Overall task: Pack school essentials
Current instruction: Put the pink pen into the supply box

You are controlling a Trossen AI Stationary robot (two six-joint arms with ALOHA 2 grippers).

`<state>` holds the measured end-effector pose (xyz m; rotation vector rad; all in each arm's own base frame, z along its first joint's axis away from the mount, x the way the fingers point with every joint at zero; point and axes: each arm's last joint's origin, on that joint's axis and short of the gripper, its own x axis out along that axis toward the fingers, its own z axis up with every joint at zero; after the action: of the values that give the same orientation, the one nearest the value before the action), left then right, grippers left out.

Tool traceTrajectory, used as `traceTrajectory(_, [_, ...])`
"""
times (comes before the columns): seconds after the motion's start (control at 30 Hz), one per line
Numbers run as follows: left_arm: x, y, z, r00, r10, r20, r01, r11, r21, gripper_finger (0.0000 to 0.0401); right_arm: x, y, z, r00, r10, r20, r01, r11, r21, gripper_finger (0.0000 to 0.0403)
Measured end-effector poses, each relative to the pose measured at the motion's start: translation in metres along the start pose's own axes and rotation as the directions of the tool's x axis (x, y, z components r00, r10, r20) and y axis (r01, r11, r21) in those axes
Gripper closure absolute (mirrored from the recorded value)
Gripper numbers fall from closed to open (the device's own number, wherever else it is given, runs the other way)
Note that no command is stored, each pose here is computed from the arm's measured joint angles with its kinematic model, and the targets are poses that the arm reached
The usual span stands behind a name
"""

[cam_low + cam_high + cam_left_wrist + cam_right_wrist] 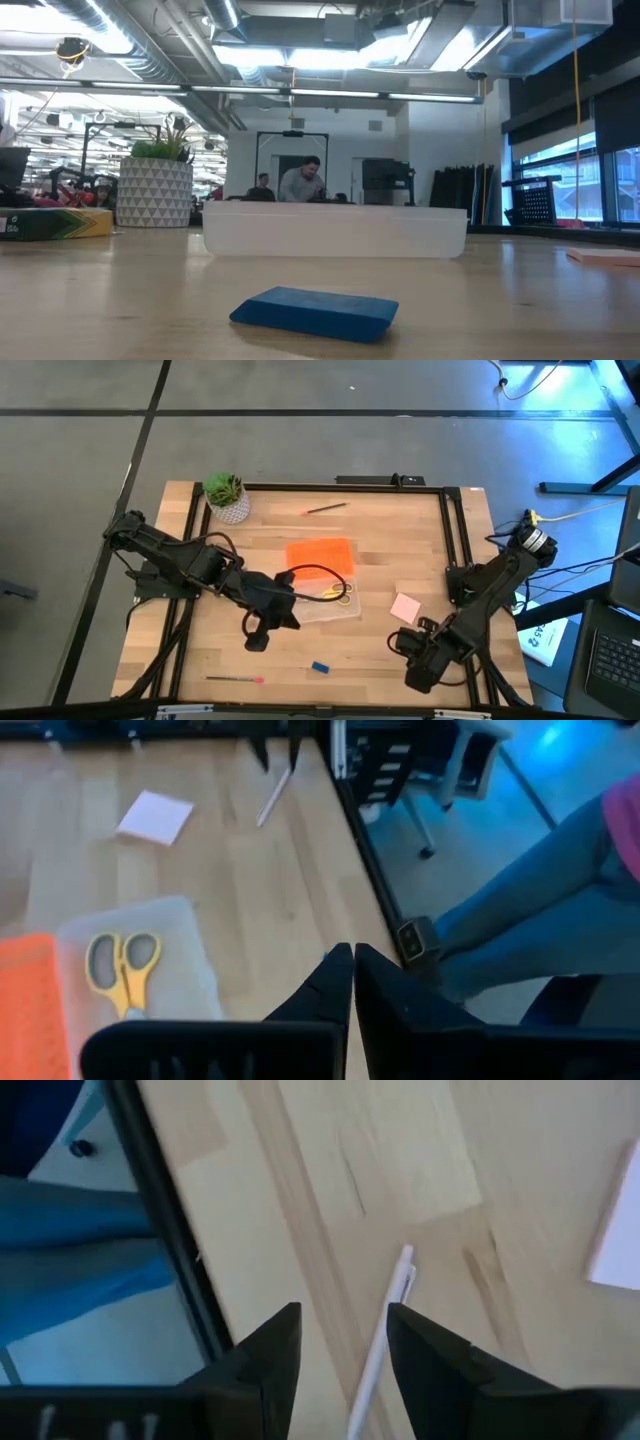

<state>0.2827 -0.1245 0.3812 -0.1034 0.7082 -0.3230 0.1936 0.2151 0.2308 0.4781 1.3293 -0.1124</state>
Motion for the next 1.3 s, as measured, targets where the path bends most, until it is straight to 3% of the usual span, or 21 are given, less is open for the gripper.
traceTrajectory(0.23, [0.0, -0.002, 0.0, 1.0, -0.009, 0.001, 0.009, 1.0, 0.004, 0.0381, 0.032, -0.018, -0.008, 1.0, 0.001, 0.0, -0.001, 0.997, 0.083, 0.0252])
traceTrajectory(0.57, [0.0, -0.002, 0.0, 1.0, -0.007, 0.001, 0.007, 1.0, 0.004, 0.0387, 0.059, -0.041, -0.018, 1.0, -0.009, -0.003, 0.009, 0.997, 0.08, 0.0253])
traceTrajectory(0.77, [0.0, -0.002, 0.0, 1.0, -0.006, 0.002, 0.006, 1.0, 0.003, 0.0395, 0.068, -0.042, -0.019, 0.998, 0.059, 0.022, -0.06, 0.996, 0.059, 0.0253])
traceTrajectory(1.3, [0.0, -0.001, 0.001, 1.0, 0.013, 0.014, -0.013, 1.0, 0.001, 0.0385, 0.096, -0.045, -0.022, 0.999, -0.036, -0.031, 0.038, 0.998, 0.047, 0.0253])
